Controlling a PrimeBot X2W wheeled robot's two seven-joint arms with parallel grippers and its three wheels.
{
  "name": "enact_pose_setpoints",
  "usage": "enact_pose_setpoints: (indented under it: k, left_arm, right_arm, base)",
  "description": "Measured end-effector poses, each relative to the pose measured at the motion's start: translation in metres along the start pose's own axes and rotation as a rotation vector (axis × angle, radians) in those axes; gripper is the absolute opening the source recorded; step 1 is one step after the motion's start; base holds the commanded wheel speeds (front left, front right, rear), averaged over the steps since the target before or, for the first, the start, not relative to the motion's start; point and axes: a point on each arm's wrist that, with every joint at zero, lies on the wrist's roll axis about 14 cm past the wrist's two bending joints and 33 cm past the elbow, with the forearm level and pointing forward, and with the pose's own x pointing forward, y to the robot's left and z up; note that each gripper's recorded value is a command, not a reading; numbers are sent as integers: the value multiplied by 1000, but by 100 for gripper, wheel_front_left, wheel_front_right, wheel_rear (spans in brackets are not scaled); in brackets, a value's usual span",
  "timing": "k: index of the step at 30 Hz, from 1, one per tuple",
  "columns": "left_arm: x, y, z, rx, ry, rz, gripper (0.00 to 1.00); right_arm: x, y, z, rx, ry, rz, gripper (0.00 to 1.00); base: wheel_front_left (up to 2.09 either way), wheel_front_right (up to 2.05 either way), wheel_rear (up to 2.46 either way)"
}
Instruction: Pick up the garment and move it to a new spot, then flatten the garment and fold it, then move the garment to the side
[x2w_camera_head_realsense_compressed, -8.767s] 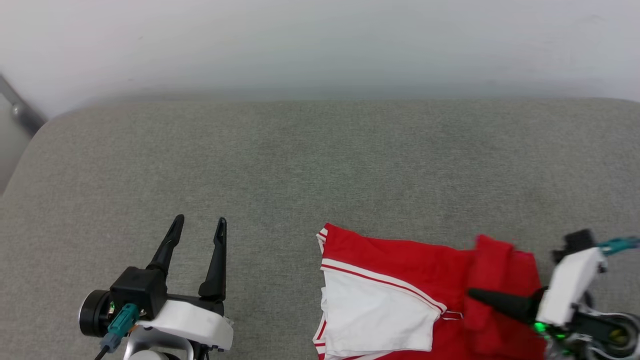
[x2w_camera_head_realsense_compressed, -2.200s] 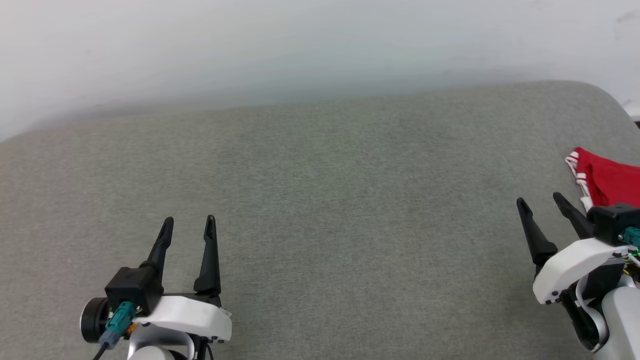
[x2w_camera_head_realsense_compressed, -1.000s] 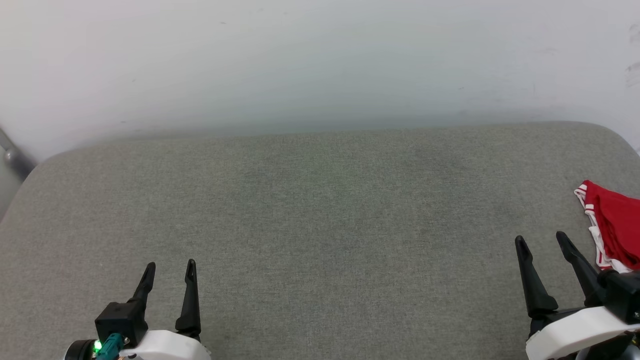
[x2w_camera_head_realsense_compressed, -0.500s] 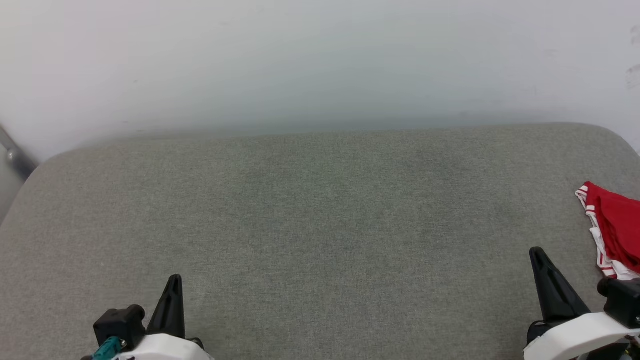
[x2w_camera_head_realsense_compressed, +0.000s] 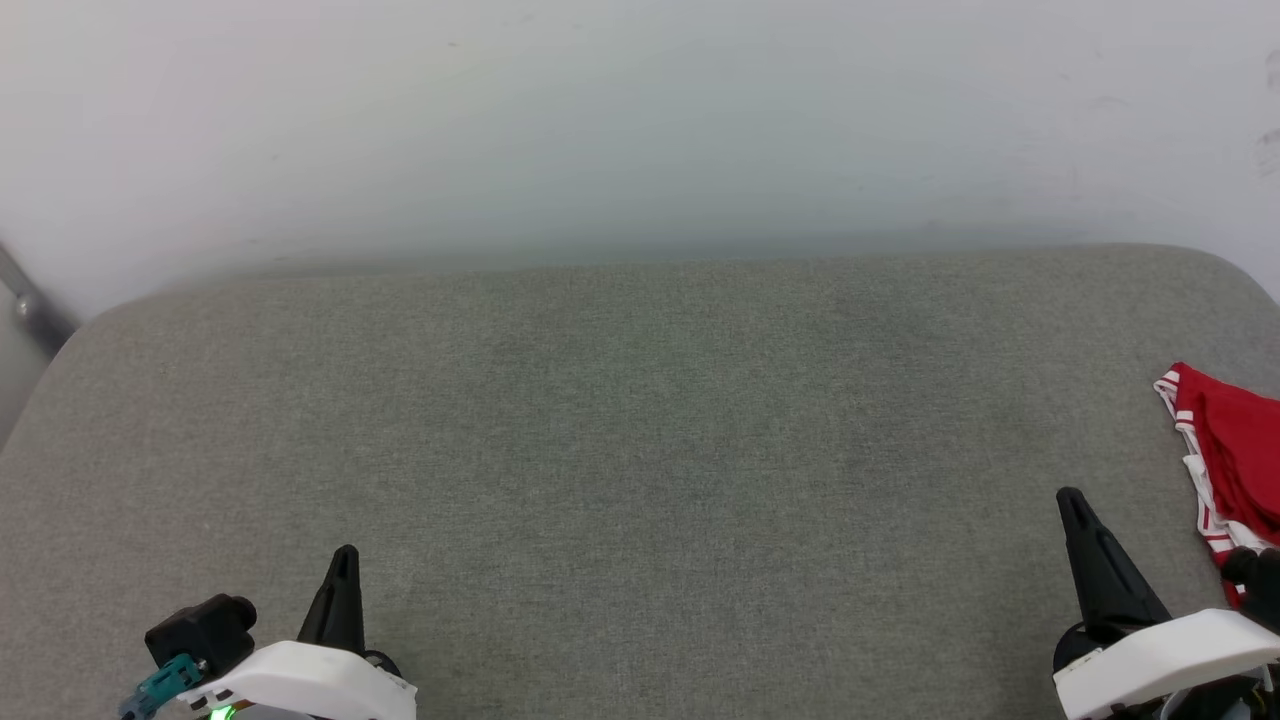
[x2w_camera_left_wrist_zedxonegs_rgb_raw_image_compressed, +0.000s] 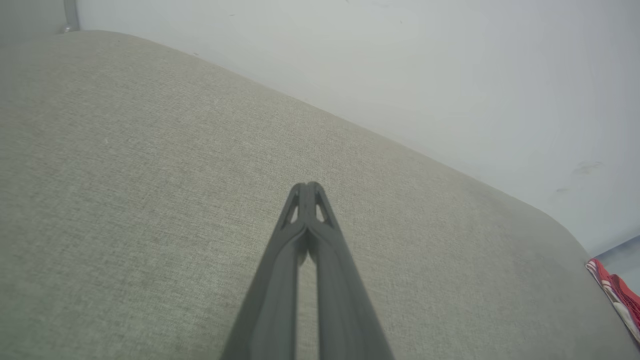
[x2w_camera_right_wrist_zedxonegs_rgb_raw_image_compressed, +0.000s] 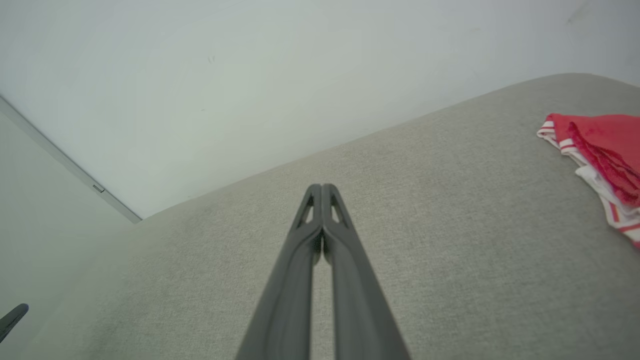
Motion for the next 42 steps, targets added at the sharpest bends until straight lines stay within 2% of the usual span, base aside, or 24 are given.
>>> enact_pose_setpoints:
  k: [22, 42]
  left_arm:
    - [9, 1, -1, -334, 40, 9, 0]
    - [15, 0, 6, -577, 37, -11, 0]
  right_arm:
    - [10, -5, -4, 333, -4, -11, 0]
    - [19, -6, -5, 583, -20, -13, 0]
  base:
    - [0, 0, 0]
    - [0, 0, 0]
